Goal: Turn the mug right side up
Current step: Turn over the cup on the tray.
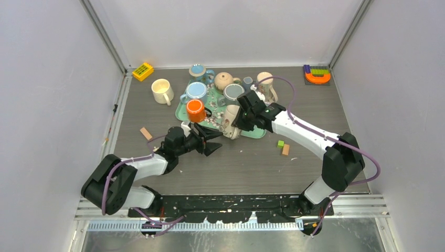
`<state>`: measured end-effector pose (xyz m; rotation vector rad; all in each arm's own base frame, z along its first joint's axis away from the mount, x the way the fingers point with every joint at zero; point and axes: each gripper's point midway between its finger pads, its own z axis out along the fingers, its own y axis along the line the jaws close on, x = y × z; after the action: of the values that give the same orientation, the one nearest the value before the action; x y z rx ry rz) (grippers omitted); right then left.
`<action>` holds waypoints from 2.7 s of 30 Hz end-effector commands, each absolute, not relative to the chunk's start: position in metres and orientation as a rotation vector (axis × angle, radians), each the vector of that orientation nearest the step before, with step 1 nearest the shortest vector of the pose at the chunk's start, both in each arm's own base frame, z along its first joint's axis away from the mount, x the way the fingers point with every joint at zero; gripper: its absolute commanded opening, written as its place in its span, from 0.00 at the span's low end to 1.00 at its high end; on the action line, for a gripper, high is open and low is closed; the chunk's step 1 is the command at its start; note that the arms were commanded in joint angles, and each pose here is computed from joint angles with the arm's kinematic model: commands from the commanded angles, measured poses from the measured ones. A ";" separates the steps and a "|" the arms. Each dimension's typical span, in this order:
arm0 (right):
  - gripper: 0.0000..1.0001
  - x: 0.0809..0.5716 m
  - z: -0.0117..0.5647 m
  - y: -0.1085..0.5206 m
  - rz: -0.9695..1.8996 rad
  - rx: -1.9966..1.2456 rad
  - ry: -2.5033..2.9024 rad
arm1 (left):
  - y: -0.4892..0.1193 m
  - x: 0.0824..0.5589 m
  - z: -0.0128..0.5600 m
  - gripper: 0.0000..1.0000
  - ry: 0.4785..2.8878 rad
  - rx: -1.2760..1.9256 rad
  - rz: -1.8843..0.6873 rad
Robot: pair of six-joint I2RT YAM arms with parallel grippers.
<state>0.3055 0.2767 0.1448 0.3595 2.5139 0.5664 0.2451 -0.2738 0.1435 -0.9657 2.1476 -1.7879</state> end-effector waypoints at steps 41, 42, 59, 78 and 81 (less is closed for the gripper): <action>0.01 0.303 0.265 0.328 1.336 0.652 1.842 | -0.254 0.312 0.196 0.45 1.536 -1.281 -2.025; 0.01 0.302 0.266 0.326 1.345 0.659 1.832 | -0.254 0.313 0.200 0.44 1.522 -1.274 -2.031; 0.01 0.288 0.258 0.336 1.586 0.770 1.801 | -0.256 0.314 0.268 0.38 1.457 -1.060 -2.040; 0.01 0.282 0.242 0.353 1.713 0.802 1.843 | -0.258 0.296 0.297 0.13 1.563 -0.850 -1.950; 0.01 0.282 0.238 0.353 1.705 0.799 1.860 | -0.258 0.294 0.300 0.01 1.613 -0.790 -1.906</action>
<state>0.2967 0.3374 0.2139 0.9200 1.8750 1.5791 0.2992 -0.2543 0.2104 -1.0882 1.7702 -1.7743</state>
